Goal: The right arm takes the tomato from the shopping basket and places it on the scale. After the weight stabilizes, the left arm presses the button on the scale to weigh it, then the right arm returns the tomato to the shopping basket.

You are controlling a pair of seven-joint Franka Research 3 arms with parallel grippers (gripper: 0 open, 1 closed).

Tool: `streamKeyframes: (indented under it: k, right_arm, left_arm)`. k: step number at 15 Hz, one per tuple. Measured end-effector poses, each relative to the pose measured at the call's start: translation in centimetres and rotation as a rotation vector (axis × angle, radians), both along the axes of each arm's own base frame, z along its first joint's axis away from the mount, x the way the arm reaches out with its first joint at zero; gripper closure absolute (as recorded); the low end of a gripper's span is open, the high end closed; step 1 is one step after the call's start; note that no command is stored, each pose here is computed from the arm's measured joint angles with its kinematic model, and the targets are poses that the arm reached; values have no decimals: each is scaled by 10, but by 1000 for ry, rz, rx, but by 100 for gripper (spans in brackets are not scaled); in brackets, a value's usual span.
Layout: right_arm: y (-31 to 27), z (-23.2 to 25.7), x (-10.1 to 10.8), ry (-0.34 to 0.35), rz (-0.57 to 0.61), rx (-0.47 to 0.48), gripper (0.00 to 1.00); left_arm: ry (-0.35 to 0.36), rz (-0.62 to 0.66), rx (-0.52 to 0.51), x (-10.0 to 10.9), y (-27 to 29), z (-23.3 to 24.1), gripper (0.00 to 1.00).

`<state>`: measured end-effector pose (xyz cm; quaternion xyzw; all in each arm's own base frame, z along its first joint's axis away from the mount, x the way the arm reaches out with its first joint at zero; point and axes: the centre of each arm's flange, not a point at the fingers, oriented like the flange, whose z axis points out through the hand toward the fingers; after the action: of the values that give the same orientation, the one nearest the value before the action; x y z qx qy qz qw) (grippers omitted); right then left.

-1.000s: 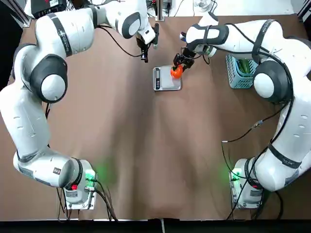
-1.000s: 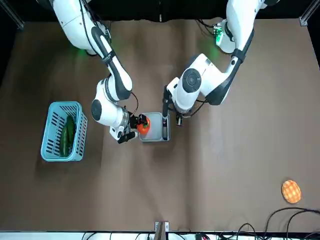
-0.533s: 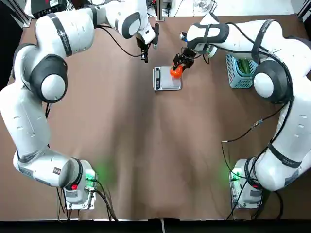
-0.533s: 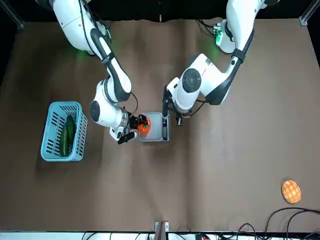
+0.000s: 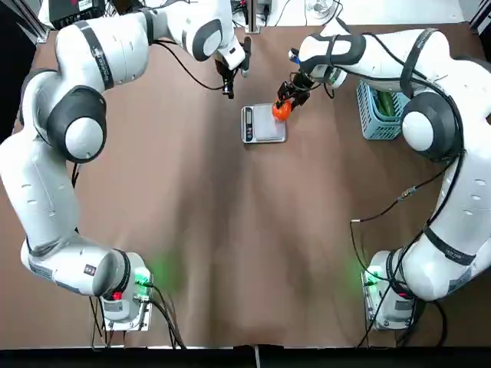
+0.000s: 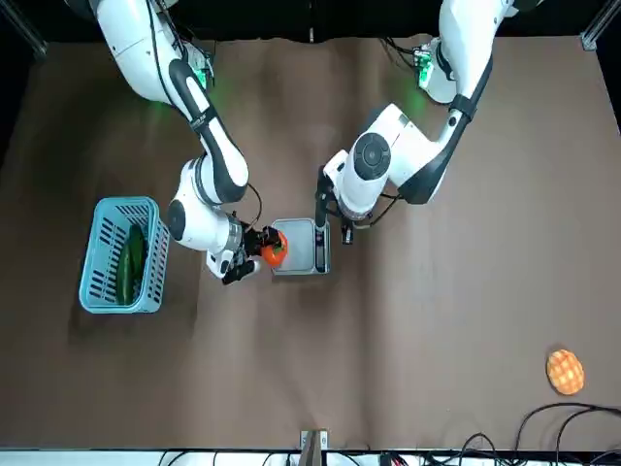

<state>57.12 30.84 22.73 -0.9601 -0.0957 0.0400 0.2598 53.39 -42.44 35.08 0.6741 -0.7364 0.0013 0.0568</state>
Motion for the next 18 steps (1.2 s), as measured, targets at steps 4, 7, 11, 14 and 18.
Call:
streamKeyframes:
  k: [4,7,11,14,18]
  right_arm:
    - [3,-1,-2,1,6,1,23]
    - [3,-1,-2,2,5,1,23]
    - [4,-2,-2,4,6,1,12]
    - [4,-3,-3,6,7,0,5]
    - [8,-7,-6,11,15,-1,4]
  left_arm:
    - [0,0,0,0,0,0,99]
    - [0,0,0,0,0,0,99]
    - [0,0,0,0,0,0,99]
    - [0,0,0,0,0,0,99]
    - [0,0,0,0,0,0,99]
